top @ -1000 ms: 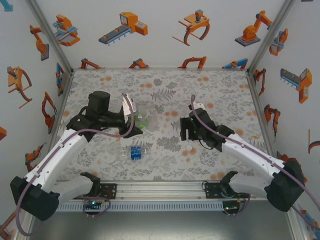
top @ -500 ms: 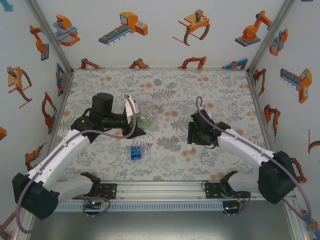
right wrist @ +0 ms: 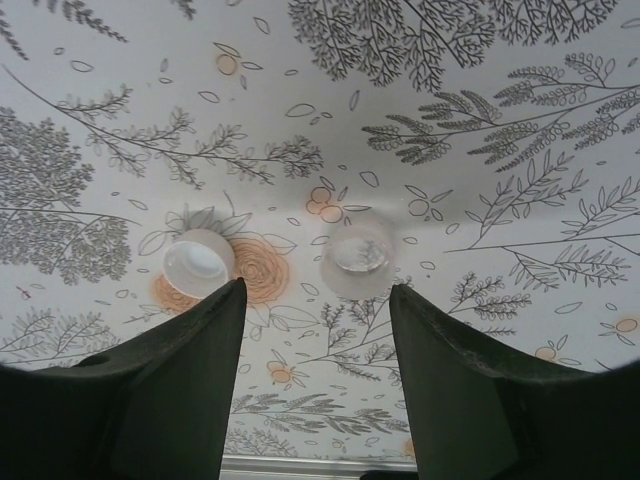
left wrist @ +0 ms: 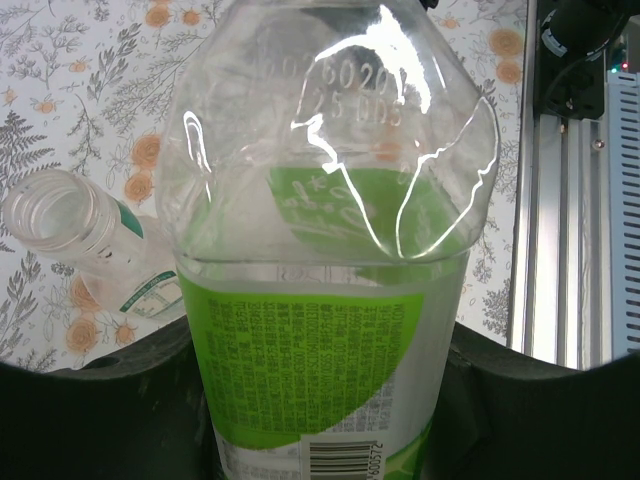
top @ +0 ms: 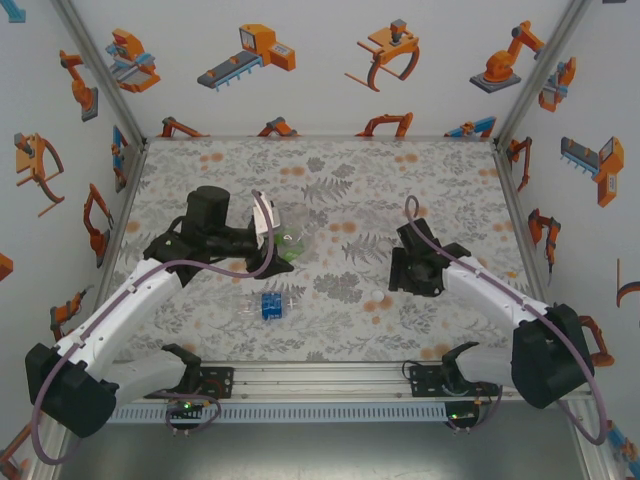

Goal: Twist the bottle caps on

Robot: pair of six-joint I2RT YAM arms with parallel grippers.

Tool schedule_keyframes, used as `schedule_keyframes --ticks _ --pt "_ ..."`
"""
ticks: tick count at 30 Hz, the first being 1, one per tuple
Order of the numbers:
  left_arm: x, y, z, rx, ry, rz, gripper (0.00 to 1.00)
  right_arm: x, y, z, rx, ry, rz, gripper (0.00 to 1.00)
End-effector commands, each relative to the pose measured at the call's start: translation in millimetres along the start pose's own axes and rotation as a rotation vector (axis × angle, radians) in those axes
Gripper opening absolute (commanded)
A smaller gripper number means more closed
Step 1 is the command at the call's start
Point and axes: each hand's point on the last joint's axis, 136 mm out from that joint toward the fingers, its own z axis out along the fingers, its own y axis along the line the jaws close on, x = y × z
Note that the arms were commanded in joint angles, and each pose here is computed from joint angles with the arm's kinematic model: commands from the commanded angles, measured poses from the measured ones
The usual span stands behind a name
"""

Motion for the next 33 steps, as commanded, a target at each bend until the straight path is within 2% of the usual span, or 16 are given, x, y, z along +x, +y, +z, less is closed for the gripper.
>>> schedule_keyframes --ticks 1,11,33 --pt "-9 -3 -1 0.018 -0.024 0.012 0.0 5 -10 2 0.022 0.021 -0.009 0.54" --pt "-9 -4 0 0.023 -0.022 0.013 0.0 5 -8 6 -0.002 0.025 0.001 0.47" --pt "-10 -5 0 0.026 -0.018 0.012 0.0 11 -12 20 0.016 0.053 -0.003 0.45"
